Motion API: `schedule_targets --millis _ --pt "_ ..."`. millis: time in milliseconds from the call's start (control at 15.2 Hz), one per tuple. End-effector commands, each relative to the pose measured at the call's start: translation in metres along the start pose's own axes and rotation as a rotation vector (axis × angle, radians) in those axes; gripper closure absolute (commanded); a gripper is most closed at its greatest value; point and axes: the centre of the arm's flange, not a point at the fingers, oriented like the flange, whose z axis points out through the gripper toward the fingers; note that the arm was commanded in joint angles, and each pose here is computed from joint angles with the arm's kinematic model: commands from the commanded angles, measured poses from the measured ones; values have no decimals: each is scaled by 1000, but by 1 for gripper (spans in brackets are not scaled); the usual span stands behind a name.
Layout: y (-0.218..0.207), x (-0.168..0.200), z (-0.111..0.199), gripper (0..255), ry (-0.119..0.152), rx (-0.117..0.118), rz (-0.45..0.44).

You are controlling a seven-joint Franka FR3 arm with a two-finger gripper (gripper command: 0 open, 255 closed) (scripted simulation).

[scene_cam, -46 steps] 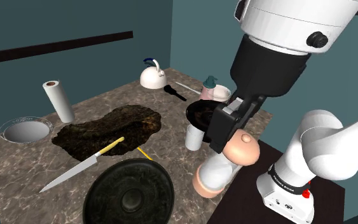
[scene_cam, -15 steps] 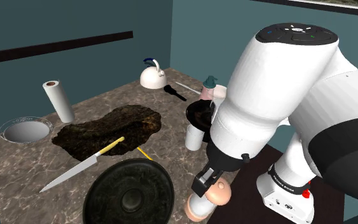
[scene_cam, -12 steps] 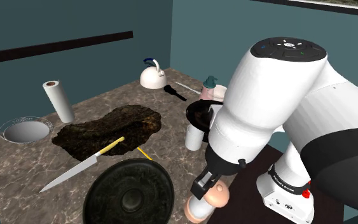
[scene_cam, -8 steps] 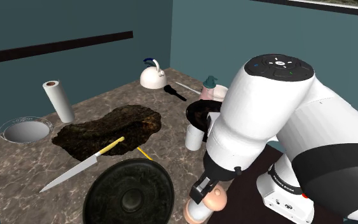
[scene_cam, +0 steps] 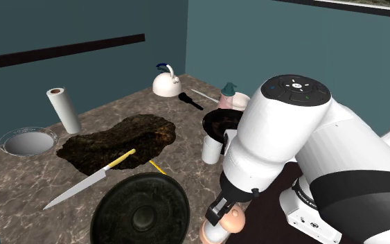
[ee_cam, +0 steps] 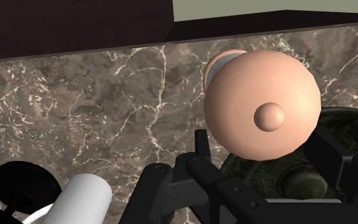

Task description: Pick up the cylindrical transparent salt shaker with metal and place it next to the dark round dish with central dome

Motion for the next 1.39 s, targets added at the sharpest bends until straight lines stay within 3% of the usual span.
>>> schedule_targets --millis 0,132,198,528,792,1320 --pt "0 0 0 255 0 0 0" --pt "0 0 0 255 0 0 0" --pt "0 0 0 0 0 0 0" --pt "0 0 0 0 0 0 0" --pt "0 0 -50 0 0 0 0" --pt "0 0 -50 0 0 0 0"
